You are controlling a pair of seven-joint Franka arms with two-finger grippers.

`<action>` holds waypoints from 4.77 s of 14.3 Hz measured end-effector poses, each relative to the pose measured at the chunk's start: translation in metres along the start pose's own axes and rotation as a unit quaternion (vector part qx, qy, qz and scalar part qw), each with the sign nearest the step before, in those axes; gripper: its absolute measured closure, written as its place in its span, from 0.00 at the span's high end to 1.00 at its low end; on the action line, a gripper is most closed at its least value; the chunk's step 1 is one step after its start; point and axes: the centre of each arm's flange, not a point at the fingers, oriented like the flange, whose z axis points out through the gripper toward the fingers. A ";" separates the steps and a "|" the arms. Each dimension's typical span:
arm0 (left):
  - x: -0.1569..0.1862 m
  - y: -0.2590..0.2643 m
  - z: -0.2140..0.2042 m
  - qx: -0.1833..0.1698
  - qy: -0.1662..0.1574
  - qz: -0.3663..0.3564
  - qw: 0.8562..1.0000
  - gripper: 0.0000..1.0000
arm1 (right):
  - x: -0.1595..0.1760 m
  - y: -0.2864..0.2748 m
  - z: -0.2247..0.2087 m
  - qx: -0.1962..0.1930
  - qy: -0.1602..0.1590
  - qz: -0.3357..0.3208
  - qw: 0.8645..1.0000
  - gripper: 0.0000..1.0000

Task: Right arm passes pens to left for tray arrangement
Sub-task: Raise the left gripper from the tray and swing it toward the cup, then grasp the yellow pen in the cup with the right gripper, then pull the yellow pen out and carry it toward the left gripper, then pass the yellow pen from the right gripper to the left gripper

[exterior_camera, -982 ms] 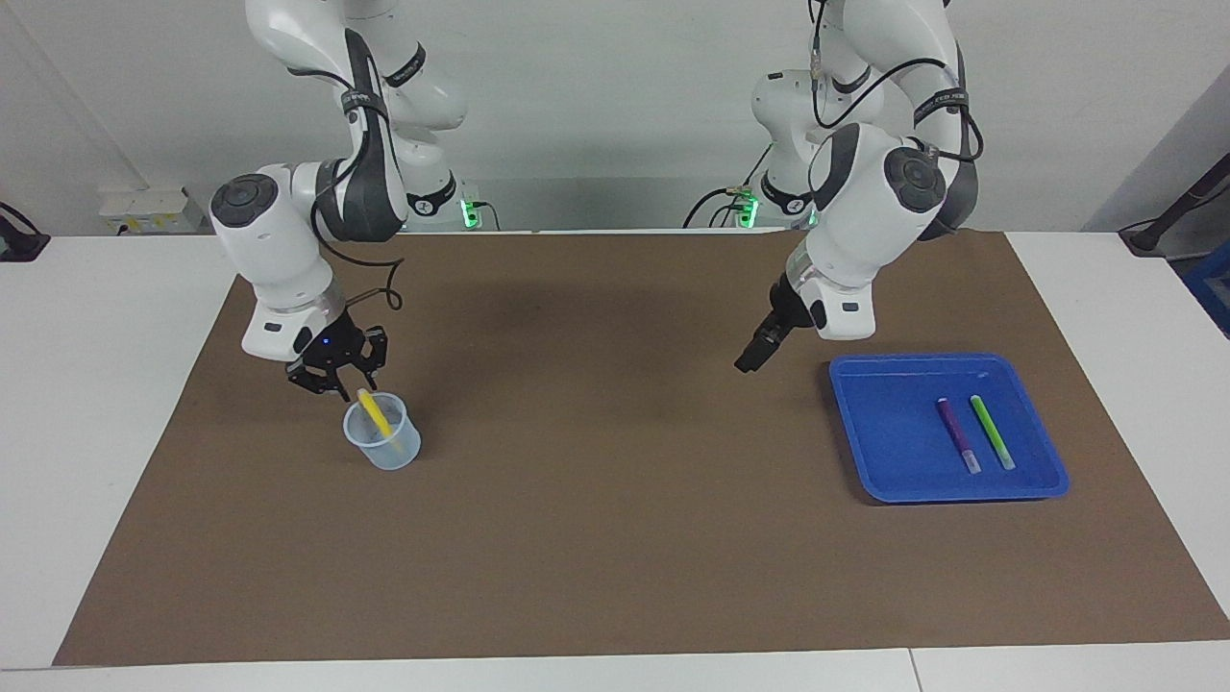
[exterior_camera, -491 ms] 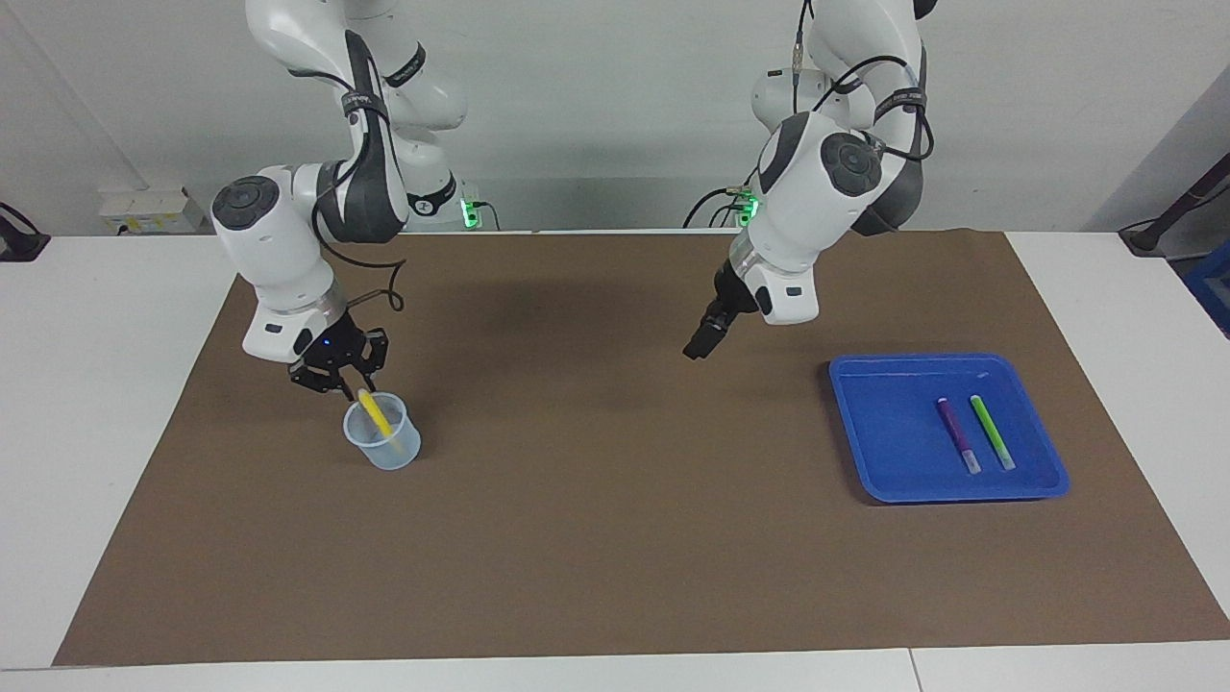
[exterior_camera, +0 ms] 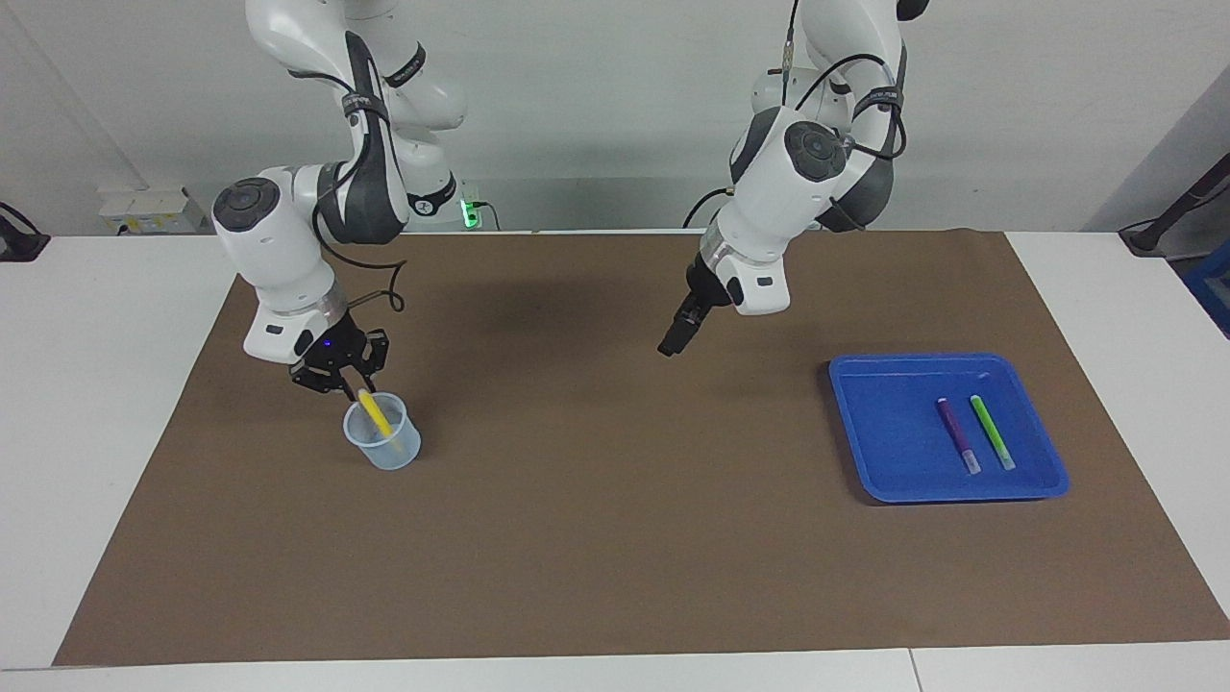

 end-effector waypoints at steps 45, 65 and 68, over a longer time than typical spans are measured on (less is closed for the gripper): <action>-0.047 0.032 -0.030 -0.163 -0.091 -0.135 0.973 1.00 | 0.103 -0.187 -0.192 0.244 0.007 0.410 0.879 0.19; -0.110 0.031 -0.016 -0.212 -0.114 -0.151 0.959 0.37 | 0.106 -0.211 -0.178 0.243 -0.001 0.424 0.872 0.19; -0.106 0.032 -0.017 -0.213 -0.112 -0.154 0.958 0.27 | 0.106 -0.211 -0.178 0.243 -0.001 0.424 0.872 0.19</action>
